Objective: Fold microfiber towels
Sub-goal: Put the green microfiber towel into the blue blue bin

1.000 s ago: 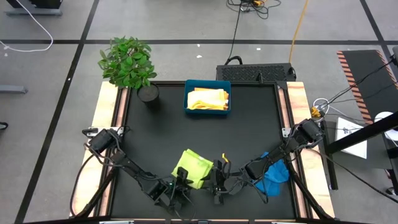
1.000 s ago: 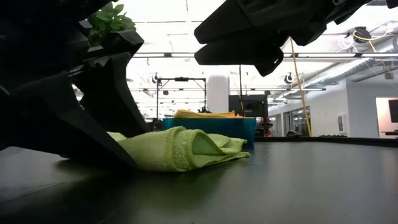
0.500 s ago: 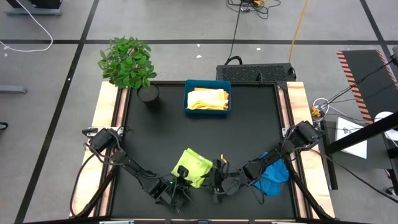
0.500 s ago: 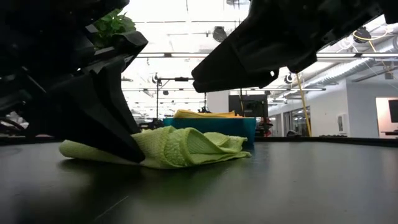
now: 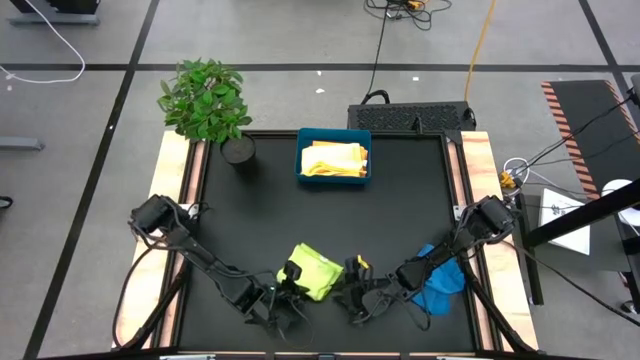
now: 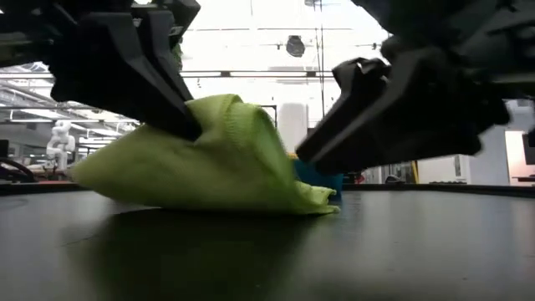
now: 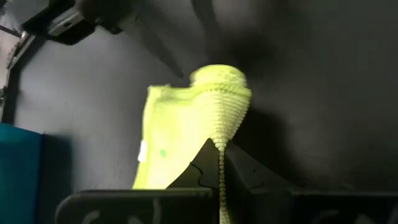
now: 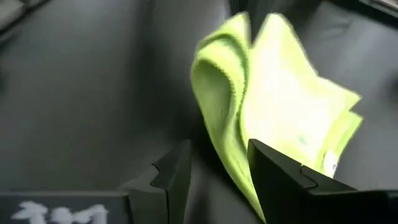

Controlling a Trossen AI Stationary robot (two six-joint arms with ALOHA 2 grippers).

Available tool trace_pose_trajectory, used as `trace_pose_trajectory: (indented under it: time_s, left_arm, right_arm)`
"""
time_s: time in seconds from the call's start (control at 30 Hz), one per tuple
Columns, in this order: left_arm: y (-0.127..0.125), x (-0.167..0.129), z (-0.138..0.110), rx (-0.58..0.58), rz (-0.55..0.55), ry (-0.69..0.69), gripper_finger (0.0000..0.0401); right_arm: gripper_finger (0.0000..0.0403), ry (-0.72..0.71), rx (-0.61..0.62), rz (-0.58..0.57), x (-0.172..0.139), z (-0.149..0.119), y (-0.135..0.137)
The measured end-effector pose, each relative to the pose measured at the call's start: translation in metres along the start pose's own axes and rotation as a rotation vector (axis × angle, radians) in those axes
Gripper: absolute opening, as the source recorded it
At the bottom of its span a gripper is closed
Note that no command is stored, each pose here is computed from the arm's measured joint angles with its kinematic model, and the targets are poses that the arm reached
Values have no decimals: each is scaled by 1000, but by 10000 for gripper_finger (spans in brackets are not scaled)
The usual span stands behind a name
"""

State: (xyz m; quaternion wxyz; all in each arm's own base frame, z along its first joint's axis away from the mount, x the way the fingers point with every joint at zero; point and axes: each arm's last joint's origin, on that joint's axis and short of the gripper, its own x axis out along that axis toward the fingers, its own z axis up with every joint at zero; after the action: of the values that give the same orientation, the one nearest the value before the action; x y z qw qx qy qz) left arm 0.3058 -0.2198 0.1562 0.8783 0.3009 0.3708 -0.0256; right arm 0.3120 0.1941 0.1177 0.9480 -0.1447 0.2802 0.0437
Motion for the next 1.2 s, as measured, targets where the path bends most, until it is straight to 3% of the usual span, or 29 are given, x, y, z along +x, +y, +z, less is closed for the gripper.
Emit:
trace_pose_trajectory:
  time_s: [0.3,0.5,0.67,1.2]
  left_arm:
    - [5,-4,2,-2,3,-7,2]
    - [6,-3,0,-12,3,9,2]
    - [5,-4,-1,-10,1,23,4]
    - [12,-2,3,-39,14,-4,4]
  right_arm:
    - [211,-1,-18,-1,17,-25,3]
    - [255,-79,-126,-113,24,-23,2]
    - [262,-100,-184,-150,20,-20,6]
    - [263,-53,-147,-143,23,-26,3]
